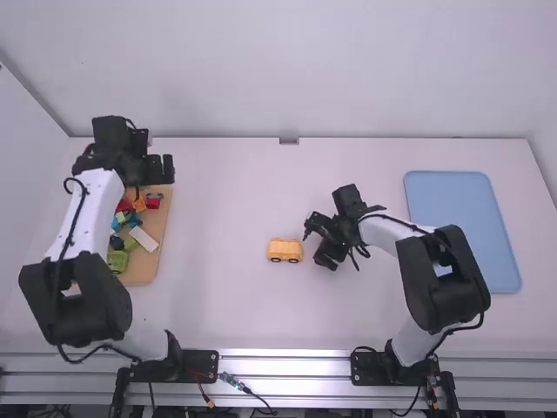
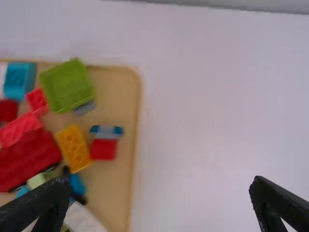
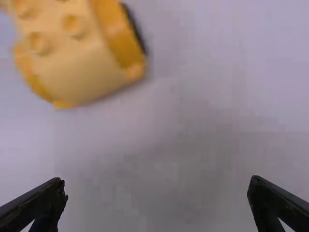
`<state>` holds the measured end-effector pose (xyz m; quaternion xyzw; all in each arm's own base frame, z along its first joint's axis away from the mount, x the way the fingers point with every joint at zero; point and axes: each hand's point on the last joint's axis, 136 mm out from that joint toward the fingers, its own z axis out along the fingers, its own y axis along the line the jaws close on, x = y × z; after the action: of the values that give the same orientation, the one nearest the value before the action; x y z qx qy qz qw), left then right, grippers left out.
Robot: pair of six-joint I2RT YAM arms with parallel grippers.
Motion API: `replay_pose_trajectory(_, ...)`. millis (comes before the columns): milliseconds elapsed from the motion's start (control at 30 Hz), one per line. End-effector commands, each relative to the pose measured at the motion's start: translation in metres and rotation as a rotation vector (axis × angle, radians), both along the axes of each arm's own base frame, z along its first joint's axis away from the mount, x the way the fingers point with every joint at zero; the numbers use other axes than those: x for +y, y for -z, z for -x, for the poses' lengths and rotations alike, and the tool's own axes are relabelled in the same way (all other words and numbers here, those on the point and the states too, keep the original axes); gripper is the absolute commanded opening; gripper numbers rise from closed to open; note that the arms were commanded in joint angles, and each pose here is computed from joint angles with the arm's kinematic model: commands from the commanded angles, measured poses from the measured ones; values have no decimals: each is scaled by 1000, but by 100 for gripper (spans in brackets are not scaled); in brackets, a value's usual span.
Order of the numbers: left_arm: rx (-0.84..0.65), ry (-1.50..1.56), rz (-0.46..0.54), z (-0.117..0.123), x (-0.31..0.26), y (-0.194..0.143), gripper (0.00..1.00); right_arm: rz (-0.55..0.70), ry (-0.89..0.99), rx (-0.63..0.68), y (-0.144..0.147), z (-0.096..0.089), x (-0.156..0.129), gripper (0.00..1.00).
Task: Assemble lego blocks to make yellow taxi
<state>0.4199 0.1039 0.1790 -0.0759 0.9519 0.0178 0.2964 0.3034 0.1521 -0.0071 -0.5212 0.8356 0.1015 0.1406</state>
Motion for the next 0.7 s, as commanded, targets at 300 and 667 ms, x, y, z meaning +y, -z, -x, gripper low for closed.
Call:
replay_pose_trajectory(300, 323, -254, 104, -32, 88, 78, 99, 92, 170, -108, -50, -49, -15, 99)
replay_pose_trajectory(667, 428, -283, 106, -38, 97, 124, 99, 85, 161, -132, -52, -54, -13, 99)
